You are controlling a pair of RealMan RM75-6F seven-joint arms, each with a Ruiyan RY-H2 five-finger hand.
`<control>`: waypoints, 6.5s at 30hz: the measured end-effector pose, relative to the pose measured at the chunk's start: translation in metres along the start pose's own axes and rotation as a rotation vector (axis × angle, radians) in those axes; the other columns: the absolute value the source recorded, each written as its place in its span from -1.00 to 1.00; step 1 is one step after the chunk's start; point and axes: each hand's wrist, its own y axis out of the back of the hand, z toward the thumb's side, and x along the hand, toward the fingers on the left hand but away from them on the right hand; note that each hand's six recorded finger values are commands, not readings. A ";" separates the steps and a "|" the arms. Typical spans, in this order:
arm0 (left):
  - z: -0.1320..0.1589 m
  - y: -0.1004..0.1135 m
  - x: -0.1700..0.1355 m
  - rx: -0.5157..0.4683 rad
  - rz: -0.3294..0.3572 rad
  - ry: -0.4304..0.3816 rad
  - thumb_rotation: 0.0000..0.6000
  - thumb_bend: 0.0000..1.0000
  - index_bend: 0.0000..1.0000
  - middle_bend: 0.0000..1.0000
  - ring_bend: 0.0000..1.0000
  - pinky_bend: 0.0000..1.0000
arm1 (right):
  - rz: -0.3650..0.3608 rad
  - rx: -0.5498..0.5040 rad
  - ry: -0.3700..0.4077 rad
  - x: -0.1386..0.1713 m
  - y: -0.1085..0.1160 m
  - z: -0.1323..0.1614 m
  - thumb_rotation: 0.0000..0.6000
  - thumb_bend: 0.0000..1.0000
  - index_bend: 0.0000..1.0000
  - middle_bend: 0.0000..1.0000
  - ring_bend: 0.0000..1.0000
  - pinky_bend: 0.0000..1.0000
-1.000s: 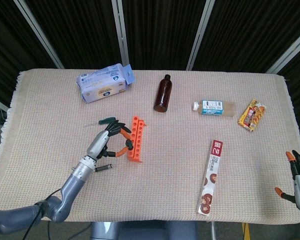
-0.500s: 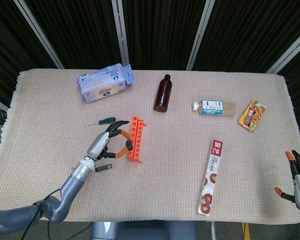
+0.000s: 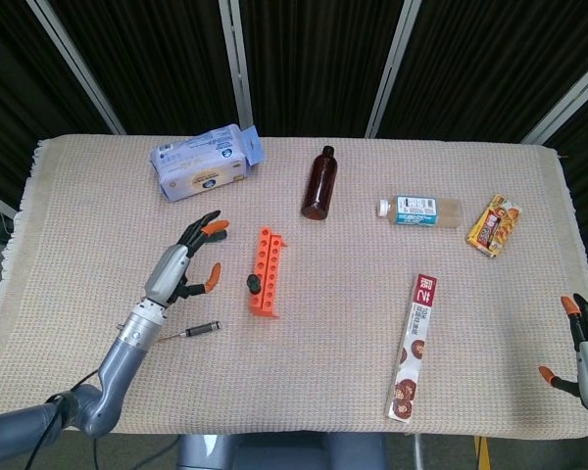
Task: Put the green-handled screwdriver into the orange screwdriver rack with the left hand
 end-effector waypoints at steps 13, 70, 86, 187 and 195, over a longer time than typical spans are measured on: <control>-0.051 0.036 0.008 0.465 -0.036 0.221 1.00 0.20 -0.06 -0.91 -1.00 -1.00 | 0.010 0.001 0.018 -0.003 -0.003 0.004 1.00 -1.00 -1.00 -1.00 -1.00 -0.98; -0.074 -0.059 0.127 1.263 -0.223 0.408 1.00 -0.37 -0.12 -0.96 -1.00 -1.00 | 0.004 0.012 -0.036 0.011 0.003 -0.008 1.00 -1.00 -1.00 -1.00 -1.00 -0.94; -0.076 -0.062 0.126 1.245 -0.236 0.403 1.00 -0.11 -0.01 -0.94 -1.00 -1.00 | 0.008 0.013 -0.042 0.011 0.002 -0.009 1.00 -1.00 -0.99 -1.00 -1.00 -0.93; 0.022 -0.006 0.084 -0.417 -0.113 0.156 1.00 0.11 0.23 -0.69 -1.00 -0.96 | 0.004 -0.018 -0.041 0.013 -0.001 -0.015 1.00 -1.00 -0.99 -1.00 -1.00 -0.93; 0.020 -0.011 0.083 -0.405 -0.118 0.160 1.00 0.11 0.24 -0.69 -1.00 -0.96 | 0.002 -0.019 -0.045 0.014 0.000 -0.016 1.00 -1.00 -0.99 -1.00 -1.00 -0.93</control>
